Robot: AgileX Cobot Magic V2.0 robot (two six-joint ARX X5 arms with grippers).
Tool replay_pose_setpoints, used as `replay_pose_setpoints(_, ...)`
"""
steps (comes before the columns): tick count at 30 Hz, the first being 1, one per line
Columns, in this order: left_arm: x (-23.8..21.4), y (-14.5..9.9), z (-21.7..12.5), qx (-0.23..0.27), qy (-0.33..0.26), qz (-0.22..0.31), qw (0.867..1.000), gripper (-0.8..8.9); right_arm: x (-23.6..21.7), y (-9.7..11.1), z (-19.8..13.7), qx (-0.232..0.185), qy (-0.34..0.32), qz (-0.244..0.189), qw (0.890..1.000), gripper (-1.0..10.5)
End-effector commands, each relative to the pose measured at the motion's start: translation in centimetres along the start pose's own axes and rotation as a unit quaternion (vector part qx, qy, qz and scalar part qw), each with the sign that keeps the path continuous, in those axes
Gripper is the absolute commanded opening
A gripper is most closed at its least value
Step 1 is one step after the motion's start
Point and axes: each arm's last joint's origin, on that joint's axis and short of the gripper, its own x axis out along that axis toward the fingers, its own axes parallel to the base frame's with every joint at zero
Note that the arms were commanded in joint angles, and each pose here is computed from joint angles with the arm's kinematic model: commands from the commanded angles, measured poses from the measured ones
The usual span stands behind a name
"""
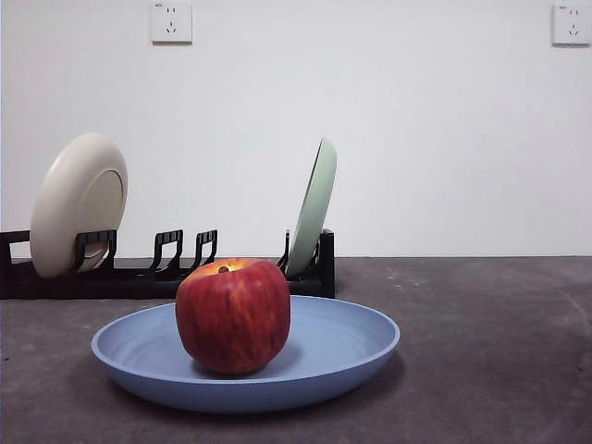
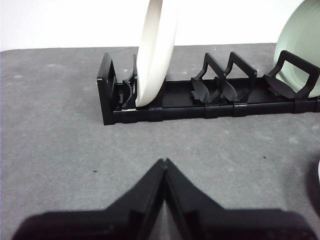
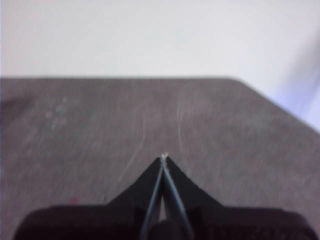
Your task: Take the blue plate from the plate rack,put the plate on the table,take the apple from the table,put the apple in the plate
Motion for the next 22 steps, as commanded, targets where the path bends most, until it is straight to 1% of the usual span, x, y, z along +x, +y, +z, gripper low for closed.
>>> replay_pose_setpoints(1,0.1,0.04,-0.26,-0.004,0.001,0.001,1.0,-0.03,0.0,0.0,-0.36,0.009,0.008,-0.004,1.0,0.0)
replay_pose_setpoints(6,0.1,0.04,-0.26,-0.004,0.001,0.001,1.0,-0.03,-0.04,0.06,-1.17,0.002,0.05,0.001,0.999,0.0)
replay_pose_setpoints(22,0.1,0.04,-0.26,-0.004,0.001,0.001,1.0,-0.03,-0.04,0.13,-1.14,0.008,0.048,0.011,0.999,0.0)
